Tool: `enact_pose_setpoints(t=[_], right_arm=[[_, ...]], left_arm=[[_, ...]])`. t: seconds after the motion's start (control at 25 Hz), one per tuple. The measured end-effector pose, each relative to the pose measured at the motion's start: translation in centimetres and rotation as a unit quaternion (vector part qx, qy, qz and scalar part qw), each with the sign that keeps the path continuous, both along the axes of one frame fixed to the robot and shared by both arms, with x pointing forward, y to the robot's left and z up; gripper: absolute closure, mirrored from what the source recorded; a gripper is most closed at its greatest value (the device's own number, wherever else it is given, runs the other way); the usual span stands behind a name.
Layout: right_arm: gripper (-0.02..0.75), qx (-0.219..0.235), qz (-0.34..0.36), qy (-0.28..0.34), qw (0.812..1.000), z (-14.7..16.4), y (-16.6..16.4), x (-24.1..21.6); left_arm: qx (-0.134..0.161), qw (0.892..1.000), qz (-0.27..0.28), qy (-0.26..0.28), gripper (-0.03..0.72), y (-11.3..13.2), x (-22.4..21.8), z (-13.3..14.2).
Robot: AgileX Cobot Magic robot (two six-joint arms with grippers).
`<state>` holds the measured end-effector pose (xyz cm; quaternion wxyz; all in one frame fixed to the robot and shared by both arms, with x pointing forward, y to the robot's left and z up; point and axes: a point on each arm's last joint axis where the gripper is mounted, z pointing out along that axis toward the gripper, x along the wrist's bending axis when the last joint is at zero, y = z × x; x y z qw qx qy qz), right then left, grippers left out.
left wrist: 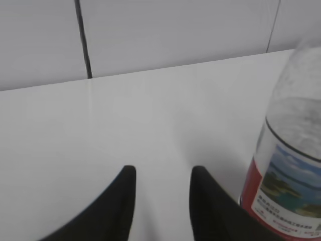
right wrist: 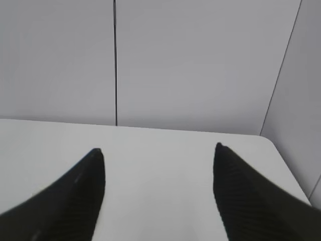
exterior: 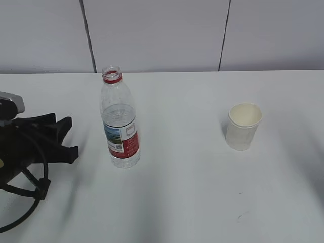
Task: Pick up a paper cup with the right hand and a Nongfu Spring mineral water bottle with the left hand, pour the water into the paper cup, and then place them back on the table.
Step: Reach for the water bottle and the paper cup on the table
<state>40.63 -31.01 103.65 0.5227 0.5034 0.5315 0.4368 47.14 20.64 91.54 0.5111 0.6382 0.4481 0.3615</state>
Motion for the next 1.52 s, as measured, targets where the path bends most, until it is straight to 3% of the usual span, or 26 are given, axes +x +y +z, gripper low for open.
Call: enact_pose_setpoints(t=[0.28, 0.56, 0.68, 0.84, 0.92, 1.28, 1.52], right_arm=[[0.231, -0.014, 0.008, -0.016, 1.0, 0.3, 0.1, 0.1], [0.231, -0.028, 0.015, -0.019, 0.999, 0.3, 0.2, 0.1], [0.231, -0.028, 0.015, -0.023, 0.999, 0.4, 0.2, 0.1], [0.231, -0.028, 0.016, -0.028, 0.999, 0.5, 0.3, 0.1], [0.231, -0.028, 0.016, -0.028, 0.999, 0.5, 0.3, 0.1], [0.231, -0.027, 0.016, -0.029, 0.999, 0.5, 0.3, 0.1], [0.231, -0.028, 0.016, -0.029, 0.999, 0.5, 0.3, 0.1]], left_arm=[[0.012, 1.0, -0.02, 0.016, 0.449, -0.4, 0.0, -1.5], [0.028, 0.993, -0.114, 0.005, 0.435, -1.8, -0.6, -1.4], [0.029, 0.992, -0.121, 0.004, 0.357, -1.9, -0.7, -1.5], [0.022, 0.991, -0.128, 0.008, 0.099, -2.1, -0.8, -1.5], [0.017, 0.991, -0.133, 0.011, 0.046, -2.1, -0.9, -1.5], [0.011, 0.987, -0.159, 0.003, 0.025, -2.9, -0.4, -1.3], [0.004, 0.985, -0.174, 0.018, 0.025, -4.0, 1.5, -2.8]])
